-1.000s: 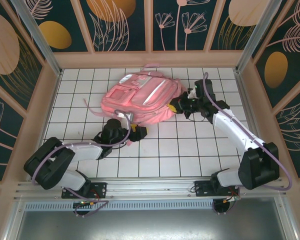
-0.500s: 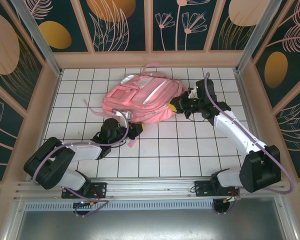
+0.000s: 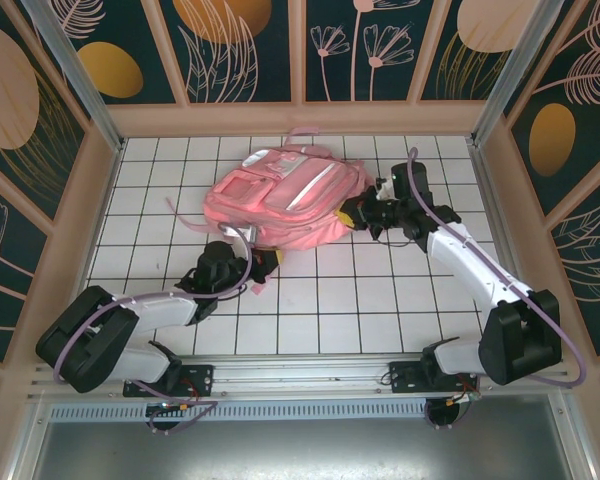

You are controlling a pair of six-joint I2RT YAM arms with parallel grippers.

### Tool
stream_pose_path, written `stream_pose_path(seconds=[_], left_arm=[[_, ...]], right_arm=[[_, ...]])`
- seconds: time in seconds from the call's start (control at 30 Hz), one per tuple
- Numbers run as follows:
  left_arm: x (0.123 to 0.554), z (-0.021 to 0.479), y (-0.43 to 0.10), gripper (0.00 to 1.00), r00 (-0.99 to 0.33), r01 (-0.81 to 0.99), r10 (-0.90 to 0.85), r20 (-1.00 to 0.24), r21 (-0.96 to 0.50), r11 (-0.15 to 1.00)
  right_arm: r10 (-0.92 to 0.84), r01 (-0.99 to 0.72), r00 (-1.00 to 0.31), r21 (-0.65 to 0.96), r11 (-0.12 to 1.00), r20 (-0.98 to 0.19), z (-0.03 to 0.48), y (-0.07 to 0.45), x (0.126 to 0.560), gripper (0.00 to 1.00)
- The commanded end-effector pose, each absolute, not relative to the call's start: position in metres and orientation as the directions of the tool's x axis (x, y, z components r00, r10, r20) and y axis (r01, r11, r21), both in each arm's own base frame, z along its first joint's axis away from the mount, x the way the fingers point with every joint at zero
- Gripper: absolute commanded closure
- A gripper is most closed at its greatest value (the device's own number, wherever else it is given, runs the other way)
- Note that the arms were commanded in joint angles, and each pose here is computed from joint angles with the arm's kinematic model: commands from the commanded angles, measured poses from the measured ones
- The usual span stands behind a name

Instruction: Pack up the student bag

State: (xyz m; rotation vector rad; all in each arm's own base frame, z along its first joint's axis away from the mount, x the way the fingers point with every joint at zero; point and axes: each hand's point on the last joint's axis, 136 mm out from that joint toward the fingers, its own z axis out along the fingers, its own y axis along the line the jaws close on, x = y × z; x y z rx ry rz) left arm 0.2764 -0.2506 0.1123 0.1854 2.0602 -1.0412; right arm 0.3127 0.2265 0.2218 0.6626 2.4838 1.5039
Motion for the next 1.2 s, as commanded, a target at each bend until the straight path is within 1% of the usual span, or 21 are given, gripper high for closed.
stream_pose_path(seconds=[0.0, 0.13, 0.37, 0.4, 0.47, 0.5, 0.57, 0.63, 0.67, 0.73, 0.87, 0.93, 1.0, 1.07, 1.17], left_arm=[[0.276, 0.078, -0.224, 1.00, -0.695, 0.344, -0.175, -0.697, -0.537, 0.770], [0.282, 0.066, -0.205, 1.00, -0.701, 0.254, -0.174, -0.691, -0.470, 0.845], [0.288, 0.049, -0.189, 1.00, -0.724, 0.149, -0.183, -0.665, -0.410, 0.900], [0.288, 0.047, -0.186, 0.98, -0.725, 0.131, -0.195, -0.661, -0.410, 0.903], [0.288, 0.047, -0.184, 0.87, -0.725, 0.109, -0.217, -0.653, -0.421, 0.901], [0.288, 0.050, -0.188, 0.79, -0.728, 0.124, -0.218, -0.650, -0.438, 0.891], [0.288, 0.057, -0.196, 0.54, -0.734, 0.147, -0.221, -0.642, -0.469, 0.871], [0.288, 0.065, -0.193, 0.41, -0.734, 0.128, -0.236, -0.637, -0.470, 0.873], [0.287, 0.069, -0.189, 0.37, -0.732, 0.112, -0.241, -0.637, -0.462, 0.880], [0.286, 0.079, -0.180, 0.35, -0.727, 0.083, -0.244, -0.642, -0.434, 0.897], [0.281, 0.104, -0.166, 0.27, -0.711, 0.066, -0.226, -0.665, -0.384, 0.921], [0.280, 0.117, -0.161, 0.24, -0.698, 0.068, -0.221, -0.681, -0.371, 0.926], [0.279, 0.132, -0.158, 0.19, -0.682, 0.077, -0.212, -0.700, -0.357, 0.931], [0.281, 0.151, -0.159, 0.01, -0.664, 0.104, -0.193, -0.723, -0.345, 0.933], [0.286, 0.184, -0.153, 0.02, -0.603, 0.123, -0.184, -0.776, -0.318, 0.940]], right_arm=[[0.468, 0.123, -0.881, 0.920, 0.372, -0.072, 0.266, 0.214, 0.329, 1.00], [0.474, 0.113, -0.873, 0.900, 0.420, -0.112, 0.263, 0.207, 0.331, 1.00], [0.476, 0.122, -0.870, 0.878, 0.463, -0.130, 0.248, 0.198, 0.329, 1.00], [0.477, 0.124, -0.869, 0.875, 0.469, -0.132, 0.245, 0.197, 0.329, 1.00], [0.470, 0.123, -0.872, 0.871, 0.476, -0.135, 0.239, 0.196, 0.327, 1.00], [0.466, 0.124, -0.875, 0.868, 0.481, -0.133, 0.235, 0.197, 0.326, 1.00], [0.463, 0.137, -0.877, 0.859, 0.493, -0.126, 0.224, 0.195, 0.324, 1.00], [0.459, 0.148, -0.881, 0.852, 0.501, -0.116, 0.213, 0.195, 0.321, 1.00], [0.455, 0.151, -0.883, 0.847, 0.509, -0.116, 0.207, 0.194, 0.319, 1.00], [0.453, 0.156, -0.882, 0.823, 0.546, -0.133, 0.194, 0.191, 0.318, 1.00], [0.419, 0.153, -0.890, 0.749, 0.644, -0.179, 0.162, 0.189, 0.310, 1.00], [0.375, 0.132, -0.909, 0.727, 0.673, -0.183, 0.150, 0.199, 0.299, 1.00], [0.312, 0.090, -0.931, 0.707, 0.702, -0.191, 0.141, 0.215, 0.285, 1.00], [0.246, 0.038, -0.946, 0.680, 0.732, -0.212, 0.133, 0.232, 0.270, 1.00], [0.166, -0.035, -0.958, 0.668, 0.743, -0.234, 0.129, 0.253, 0.247, 1.00]])
